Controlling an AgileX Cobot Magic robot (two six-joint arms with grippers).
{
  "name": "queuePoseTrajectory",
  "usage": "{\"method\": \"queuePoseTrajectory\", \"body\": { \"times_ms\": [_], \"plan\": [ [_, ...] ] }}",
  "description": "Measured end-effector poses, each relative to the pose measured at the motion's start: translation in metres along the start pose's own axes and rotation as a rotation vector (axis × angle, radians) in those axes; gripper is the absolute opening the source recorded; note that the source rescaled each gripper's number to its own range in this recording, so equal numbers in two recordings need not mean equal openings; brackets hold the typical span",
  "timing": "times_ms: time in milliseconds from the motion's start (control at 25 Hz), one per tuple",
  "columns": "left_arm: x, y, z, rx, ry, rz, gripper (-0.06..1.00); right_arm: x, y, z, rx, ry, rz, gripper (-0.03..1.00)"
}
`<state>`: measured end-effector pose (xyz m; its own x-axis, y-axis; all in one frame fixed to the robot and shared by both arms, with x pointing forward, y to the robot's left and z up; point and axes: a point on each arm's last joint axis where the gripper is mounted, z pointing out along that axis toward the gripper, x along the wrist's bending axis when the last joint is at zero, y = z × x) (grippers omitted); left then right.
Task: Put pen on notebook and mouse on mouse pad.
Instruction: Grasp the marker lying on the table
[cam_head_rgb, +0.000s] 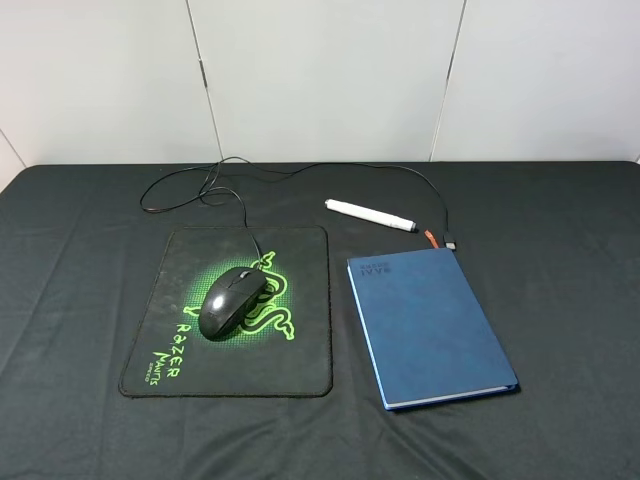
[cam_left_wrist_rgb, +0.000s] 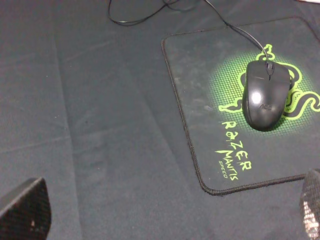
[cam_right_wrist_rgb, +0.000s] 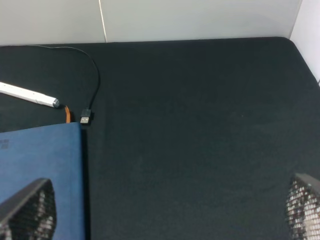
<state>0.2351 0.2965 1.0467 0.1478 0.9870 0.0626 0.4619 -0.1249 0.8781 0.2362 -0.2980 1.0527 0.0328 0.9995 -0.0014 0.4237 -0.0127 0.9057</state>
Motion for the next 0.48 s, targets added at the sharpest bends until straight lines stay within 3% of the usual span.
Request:
{"method": "queuePoseTrajectory", "body": {
  "times_ms": [480],
  "plan": [
    [0.0000,0.0000,0.0000,0.000,0.000,0.000,1.00,0.0000,0.0000,0.0000,0.000,0.000,0.000,1.00]
  ]
}}
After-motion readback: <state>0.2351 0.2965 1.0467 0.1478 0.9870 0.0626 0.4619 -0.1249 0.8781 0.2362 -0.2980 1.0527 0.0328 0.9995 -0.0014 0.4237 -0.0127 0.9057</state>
